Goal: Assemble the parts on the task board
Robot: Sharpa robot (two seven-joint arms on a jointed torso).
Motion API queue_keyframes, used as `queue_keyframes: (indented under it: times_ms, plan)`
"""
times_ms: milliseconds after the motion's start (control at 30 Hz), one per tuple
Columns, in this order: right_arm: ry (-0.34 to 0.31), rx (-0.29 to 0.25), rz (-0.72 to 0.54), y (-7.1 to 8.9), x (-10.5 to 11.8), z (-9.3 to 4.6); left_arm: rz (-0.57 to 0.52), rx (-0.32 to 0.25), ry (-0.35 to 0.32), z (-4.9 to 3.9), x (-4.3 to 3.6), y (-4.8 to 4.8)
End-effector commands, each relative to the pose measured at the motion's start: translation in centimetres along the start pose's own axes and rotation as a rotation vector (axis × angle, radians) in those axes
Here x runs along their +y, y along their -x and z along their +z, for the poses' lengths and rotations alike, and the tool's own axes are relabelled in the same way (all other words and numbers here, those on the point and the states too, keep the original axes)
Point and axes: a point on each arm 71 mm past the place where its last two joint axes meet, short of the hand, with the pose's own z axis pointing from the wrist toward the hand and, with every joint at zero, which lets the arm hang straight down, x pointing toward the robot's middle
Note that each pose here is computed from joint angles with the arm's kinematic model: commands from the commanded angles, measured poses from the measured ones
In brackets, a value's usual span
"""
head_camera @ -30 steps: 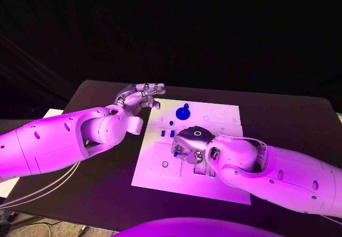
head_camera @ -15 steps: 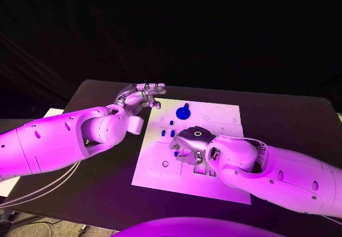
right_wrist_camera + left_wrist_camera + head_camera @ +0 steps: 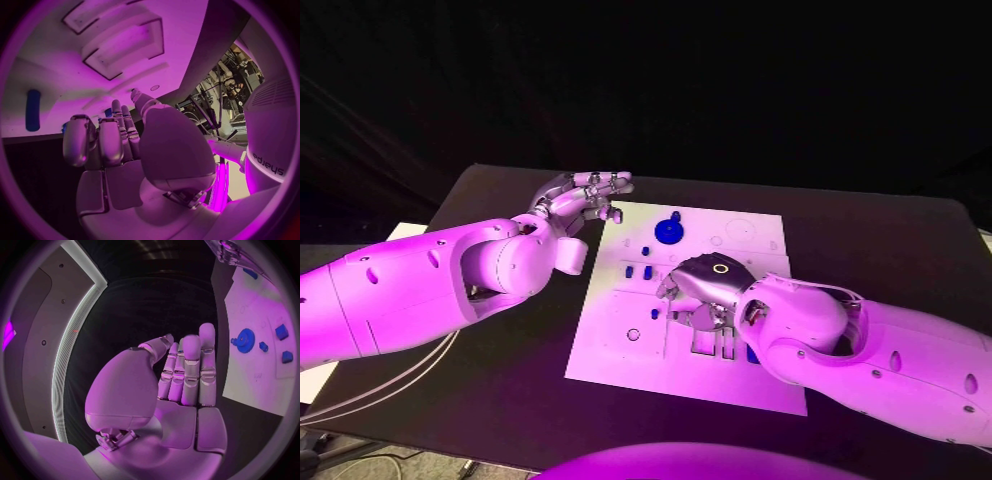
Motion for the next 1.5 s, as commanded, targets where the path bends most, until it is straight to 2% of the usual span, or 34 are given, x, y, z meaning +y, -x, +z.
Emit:
queue_keyframes:
  times_ms: [33,367,500,700,1200,1500]
  plan:
    - [-0.003,-0.071,0.025,1.2,-0.5,-0.7,-0.006,0.029,0.0,0.0,-0.02,-0.22]
    - [-0.139,-0.079,-0.044,5.0,-5.0,-3.8,-0.005,0.035,0.003,-0.02,0.01,-0.19]
    - [-0.203,-0.06,-0.09,5.7,-7.1,-4.8,-0.003,0.038,0.003,-0.05,0.05,-0.23]
    - [-0.241,-0.027,-0.114,5.4,-8.3,-5.4,0.001,0.036,-0.001,-0.13,0.01,-0.13]
    - [-0.215,0.067,-0.102,3.6,-7.8,-4.9,0.005,0.037,-0.005,-0.19,-0.03,-0.05]
    - [-0.198,0.086,-0.096,3.3,-7.4,-4.6,0.006,0.035,-0.005,-0.2,-0.05,0.02]
